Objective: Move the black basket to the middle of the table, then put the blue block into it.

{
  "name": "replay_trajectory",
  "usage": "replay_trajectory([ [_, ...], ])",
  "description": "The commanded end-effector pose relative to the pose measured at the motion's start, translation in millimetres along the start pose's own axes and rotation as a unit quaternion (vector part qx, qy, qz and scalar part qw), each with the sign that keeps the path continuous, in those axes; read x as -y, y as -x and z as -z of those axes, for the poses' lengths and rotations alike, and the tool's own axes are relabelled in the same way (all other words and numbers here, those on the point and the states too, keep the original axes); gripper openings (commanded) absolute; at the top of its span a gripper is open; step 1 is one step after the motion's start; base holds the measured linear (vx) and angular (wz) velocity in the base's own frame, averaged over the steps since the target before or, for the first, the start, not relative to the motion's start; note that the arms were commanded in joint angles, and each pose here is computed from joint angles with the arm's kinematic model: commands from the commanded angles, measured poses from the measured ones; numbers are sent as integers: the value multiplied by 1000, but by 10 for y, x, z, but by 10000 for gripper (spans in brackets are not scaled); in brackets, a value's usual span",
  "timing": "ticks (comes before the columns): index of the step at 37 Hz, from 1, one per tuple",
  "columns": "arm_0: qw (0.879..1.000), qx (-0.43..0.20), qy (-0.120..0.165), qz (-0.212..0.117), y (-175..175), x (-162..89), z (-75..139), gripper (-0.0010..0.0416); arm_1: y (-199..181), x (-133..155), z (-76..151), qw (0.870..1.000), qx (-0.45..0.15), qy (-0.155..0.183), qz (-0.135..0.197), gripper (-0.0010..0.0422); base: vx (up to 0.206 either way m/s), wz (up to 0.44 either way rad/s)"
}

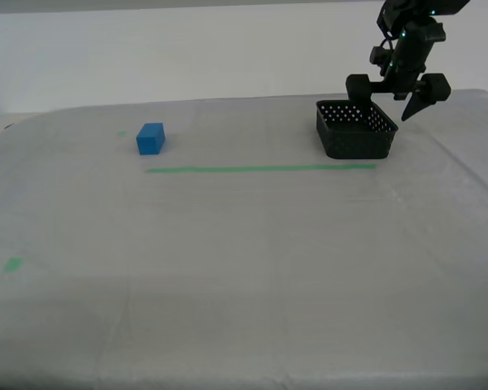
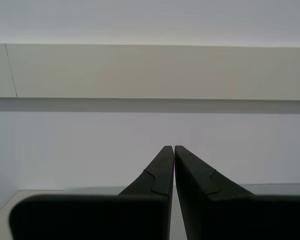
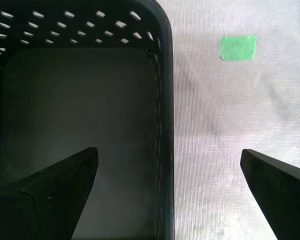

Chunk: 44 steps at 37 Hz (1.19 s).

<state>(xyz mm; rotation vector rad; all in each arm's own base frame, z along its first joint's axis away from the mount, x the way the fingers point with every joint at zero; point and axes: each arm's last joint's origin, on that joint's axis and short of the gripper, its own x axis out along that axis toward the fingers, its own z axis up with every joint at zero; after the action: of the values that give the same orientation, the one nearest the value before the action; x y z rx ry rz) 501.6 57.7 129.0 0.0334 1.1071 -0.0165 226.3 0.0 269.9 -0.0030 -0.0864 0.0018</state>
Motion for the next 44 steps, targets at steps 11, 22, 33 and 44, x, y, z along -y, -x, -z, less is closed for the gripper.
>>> replay_trajectory([
  [11, 1000, 19, -12, 11, -69, 1, 30, 400, -1, 0, -7, 1000, 3, -2, 0, 0, 0, 0],
  [22, 1000, 23, -13, 12, -186, 8, 139, 400, -1, 1, -7, 1000, 3, -2, 0, 0, 0, 0],
  [33, 1000, 25, -4, 12, -256, 8, 215, 399, -1, 0, -7, 1000, 3, -2, -1, 0, 0, 0],
  [44, 999, 29, 11, 12, -253, 6, 203, 382, -1, 1, -7, 1000, 3, -2, 0, 0, 0, 0],
])
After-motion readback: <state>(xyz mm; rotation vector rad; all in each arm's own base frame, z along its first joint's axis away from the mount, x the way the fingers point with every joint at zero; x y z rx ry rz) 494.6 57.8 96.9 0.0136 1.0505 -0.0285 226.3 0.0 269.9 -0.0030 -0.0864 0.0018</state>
